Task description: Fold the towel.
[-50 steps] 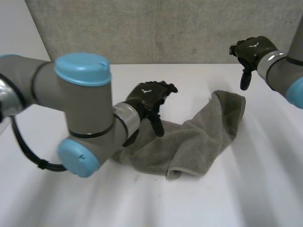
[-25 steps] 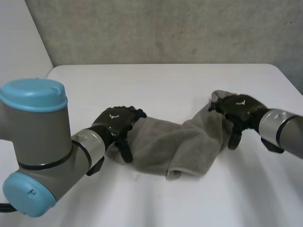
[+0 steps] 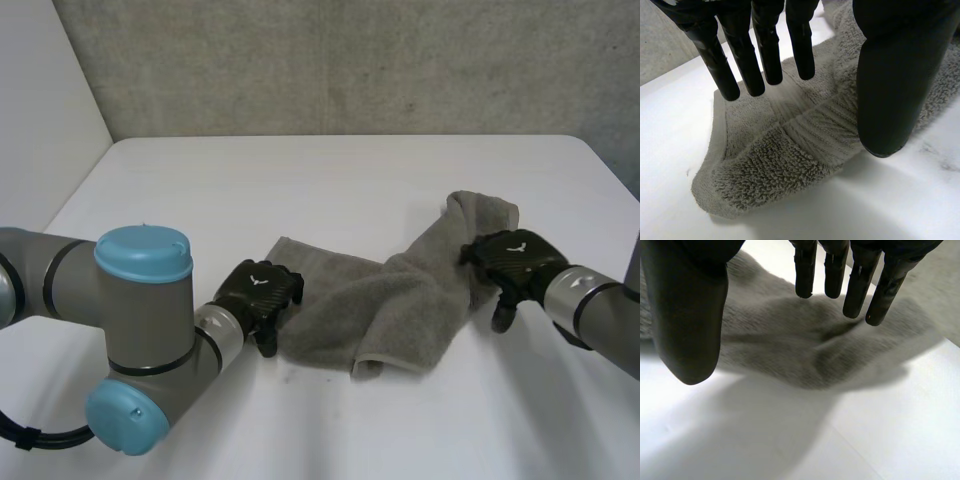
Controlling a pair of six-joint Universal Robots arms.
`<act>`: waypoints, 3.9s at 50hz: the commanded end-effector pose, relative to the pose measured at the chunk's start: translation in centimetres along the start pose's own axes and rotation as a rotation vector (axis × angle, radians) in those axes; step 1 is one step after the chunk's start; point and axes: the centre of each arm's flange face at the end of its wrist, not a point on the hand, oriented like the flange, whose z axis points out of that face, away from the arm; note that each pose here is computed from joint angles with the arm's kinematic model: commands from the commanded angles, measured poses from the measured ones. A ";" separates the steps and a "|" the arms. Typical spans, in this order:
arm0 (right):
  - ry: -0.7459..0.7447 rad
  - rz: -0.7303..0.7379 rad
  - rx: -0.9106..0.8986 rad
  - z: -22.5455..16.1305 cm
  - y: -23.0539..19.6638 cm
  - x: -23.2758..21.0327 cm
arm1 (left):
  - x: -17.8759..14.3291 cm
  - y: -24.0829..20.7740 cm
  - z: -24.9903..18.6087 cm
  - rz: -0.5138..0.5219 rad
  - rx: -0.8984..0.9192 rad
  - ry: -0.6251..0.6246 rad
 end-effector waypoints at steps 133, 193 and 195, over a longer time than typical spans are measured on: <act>-0.174 -0.025 0.146 3.1 -3.0 -6.0 | -9.6 -1.8 -2.6 -0.111 0.024 -0.244; 0.015 -0.002 0.056 8.3 -6.3 4.2 | -15.5 -2.6 5.4 -0.185 -0.035 -0.135; 0.015 -0.005 0.059 8.4 -6.3 4.0 | -15.8 -2.4 5.7 -0.186 -0.040 -0.155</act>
